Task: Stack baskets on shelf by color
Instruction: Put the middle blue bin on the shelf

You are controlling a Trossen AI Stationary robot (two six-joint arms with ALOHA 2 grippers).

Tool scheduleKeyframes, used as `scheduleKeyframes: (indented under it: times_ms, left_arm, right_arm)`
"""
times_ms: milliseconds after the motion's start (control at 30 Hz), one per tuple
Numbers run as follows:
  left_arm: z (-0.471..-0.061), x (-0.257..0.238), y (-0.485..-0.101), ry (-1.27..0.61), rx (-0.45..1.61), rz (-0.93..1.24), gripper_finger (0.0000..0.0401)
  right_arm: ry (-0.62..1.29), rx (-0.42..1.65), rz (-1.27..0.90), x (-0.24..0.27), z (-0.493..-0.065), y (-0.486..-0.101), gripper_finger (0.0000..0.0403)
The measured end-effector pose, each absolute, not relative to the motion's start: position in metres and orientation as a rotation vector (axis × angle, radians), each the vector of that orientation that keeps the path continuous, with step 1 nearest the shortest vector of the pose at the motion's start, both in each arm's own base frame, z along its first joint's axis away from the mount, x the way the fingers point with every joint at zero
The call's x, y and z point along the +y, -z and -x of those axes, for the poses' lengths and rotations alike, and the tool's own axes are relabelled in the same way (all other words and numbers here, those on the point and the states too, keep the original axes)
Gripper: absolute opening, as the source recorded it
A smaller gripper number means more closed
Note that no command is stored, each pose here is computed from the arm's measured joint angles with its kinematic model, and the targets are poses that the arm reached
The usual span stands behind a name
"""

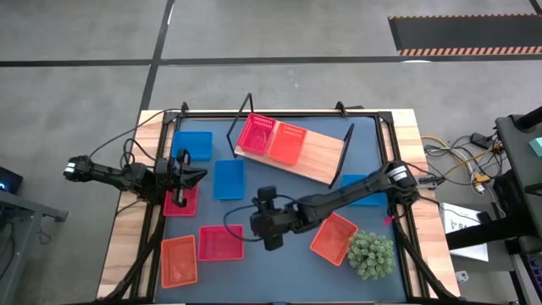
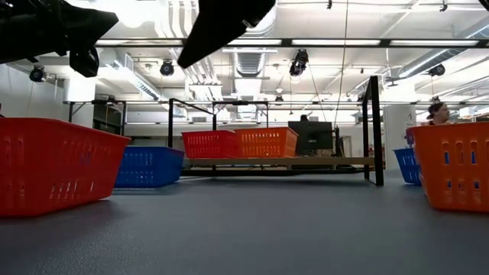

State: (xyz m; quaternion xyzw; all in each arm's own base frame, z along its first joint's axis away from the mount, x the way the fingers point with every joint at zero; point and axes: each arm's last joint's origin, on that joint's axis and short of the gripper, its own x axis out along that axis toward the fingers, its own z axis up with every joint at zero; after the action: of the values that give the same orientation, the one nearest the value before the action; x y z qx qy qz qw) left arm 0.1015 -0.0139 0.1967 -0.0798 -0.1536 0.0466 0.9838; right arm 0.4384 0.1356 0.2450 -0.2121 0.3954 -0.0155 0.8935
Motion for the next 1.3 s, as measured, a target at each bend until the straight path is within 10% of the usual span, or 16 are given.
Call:
scheduleKeyframes:
  times_ms: [767, 1300]
  left_arm:
    - [-0.102, -0.014, -0.196, -0.095, -0.301, 0.160, 0.0000]
    - [-0.103, -0.014, -0.196, -0.094, -0.299, 0.158, 0.0000]
  right_arm:
    - [-0.098, 0.311, 0.480, 0.128, -0.407, -0.184, 0.0043]
    - [-0.003, 0.461, 0.300, 0.098, -0.417, -0.186, 0.0116]
